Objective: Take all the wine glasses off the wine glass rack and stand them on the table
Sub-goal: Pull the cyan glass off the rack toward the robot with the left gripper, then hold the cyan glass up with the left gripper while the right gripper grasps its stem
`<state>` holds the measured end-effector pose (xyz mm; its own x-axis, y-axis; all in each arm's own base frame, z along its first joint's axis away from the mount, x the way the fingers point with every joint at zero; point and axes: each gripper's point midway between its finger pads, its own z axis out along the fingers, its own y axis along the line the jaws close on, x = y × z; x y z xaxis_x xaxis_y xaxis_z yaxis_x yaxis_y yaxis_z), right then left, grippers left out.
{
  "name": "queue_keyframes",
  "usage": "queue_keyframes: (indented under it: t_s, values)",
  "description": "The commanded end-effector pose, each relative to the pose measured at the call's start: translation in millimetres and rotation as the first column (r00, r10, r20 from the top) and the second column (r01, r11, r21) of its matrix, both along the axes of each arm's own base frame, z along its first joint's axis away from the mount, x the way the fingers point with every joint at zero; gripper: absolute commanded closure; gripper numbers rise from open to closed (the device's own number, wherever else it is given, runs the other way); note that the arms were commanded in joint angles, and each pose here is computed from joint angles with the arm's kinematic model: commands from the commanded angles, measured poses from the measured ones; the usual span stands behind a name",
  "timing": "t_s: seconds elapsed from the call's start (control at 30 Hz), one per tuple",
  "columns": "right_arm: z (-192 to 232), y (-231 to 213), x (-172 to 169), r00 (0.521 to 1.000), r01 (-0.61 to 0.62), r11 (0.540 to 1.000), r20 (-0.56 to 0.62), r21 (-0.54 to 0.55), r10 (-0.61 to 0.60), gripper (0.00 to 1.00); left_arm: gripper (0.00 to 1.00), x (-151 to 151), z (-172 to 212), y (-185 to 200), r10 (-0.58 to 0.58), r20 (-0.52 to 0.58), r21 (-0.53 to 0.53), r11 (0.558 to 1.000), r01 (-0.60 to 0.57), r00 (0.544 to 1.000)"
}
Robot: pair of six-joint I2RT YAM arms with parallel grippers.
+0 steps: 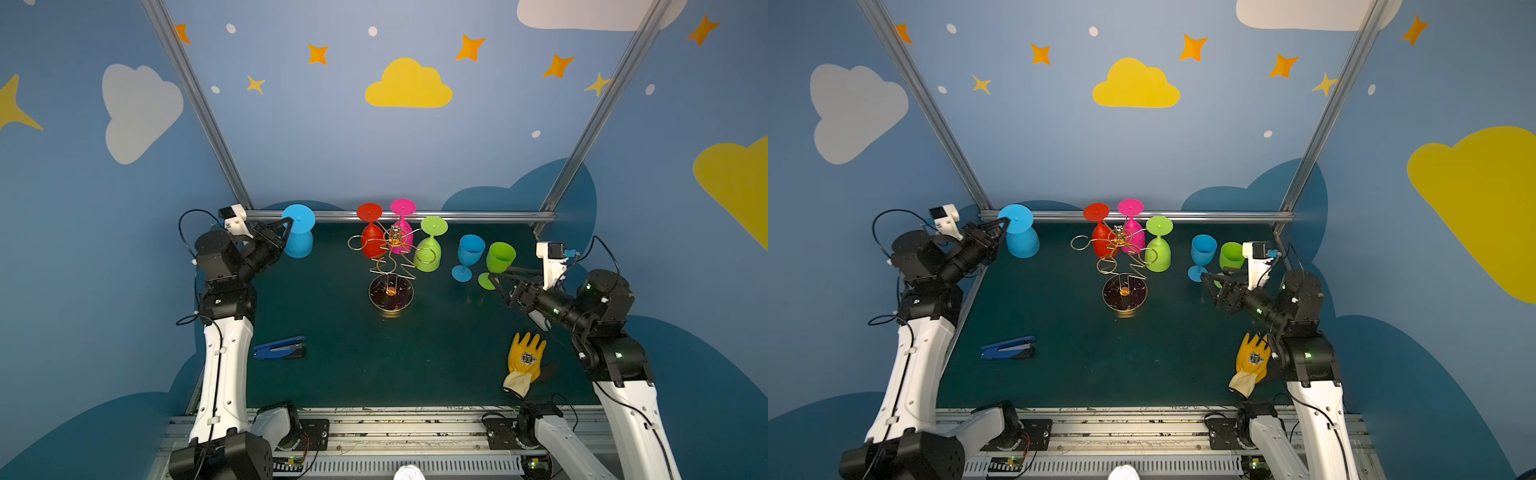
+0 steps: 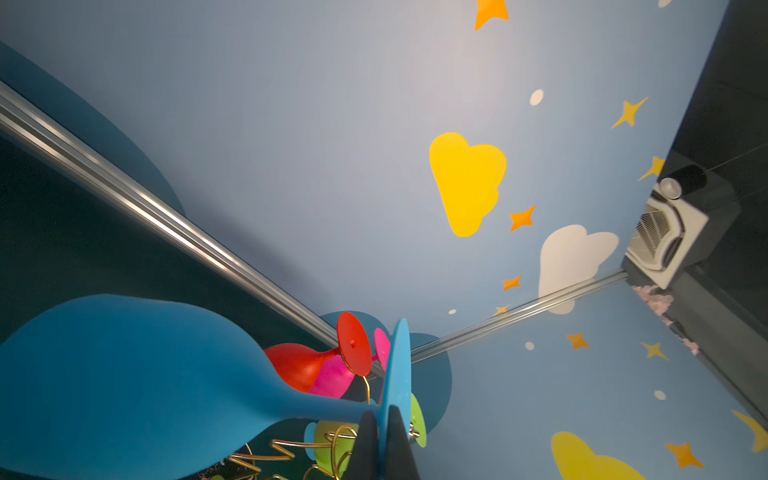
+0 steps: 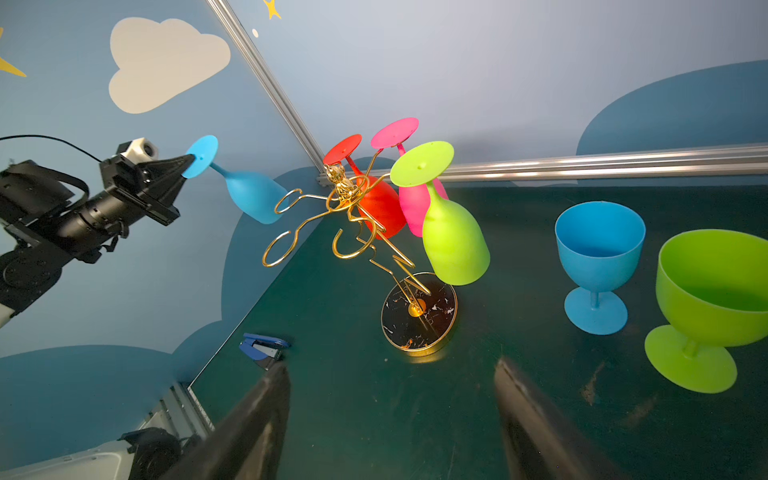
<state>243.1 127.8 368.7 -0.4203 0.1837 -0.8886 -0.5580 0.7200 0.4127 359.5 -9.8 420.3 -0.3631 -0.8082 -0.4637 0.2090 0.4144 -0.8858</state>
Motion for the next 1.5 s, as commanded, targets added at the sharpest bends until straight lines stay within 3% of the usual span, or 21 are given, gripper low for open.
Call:
queue_keyframes:
  t_s: [0.0,0.33,0.53,0.83,1.17,1.47]
  values:
    - [9,3,-2,0.999,-0.024,1.0,0.025,-0.012,0.024,0.24,0.97,-32,40,-19,-0.153,0.103,-0.019,0.988,0.156,0.983]
    - [28,27,-14,0.988,-0.123,0.992,0.09,-0.042,0.126,0.24,0.97,-97,72,-60,-0.369,0.152,0.032,0.929,0.369,0.917]
    - [46,65,-28,0.947,-0.255,0.962,0.175,-0.101,0.27,0.23,0.97,-121,84,-74,-0.44,0.16,0.066,0.898,0.435,0.883]
    - [71,142,-44,0.81,-0.423,0.877,0.339,-0.228,0.479,0.23,0.97,-131,99,-84,-0.478,0.185,0.056,0.877,0.476,0.859]
    - [86,208,-36,0.622,-0.477,0.823,0.542,-0.309,0.564,0.15,0.97,-138,102,-110,-0.532,0.2,0.033,0.843,0.536,0.823]
    - [101,242,-22,0.551,-0.466,0.822,0.62,-0.326,0.559,0.12,0.97,-133,92,-124,-0.561,0.177,-0.015,0.82,0.572,0.809]
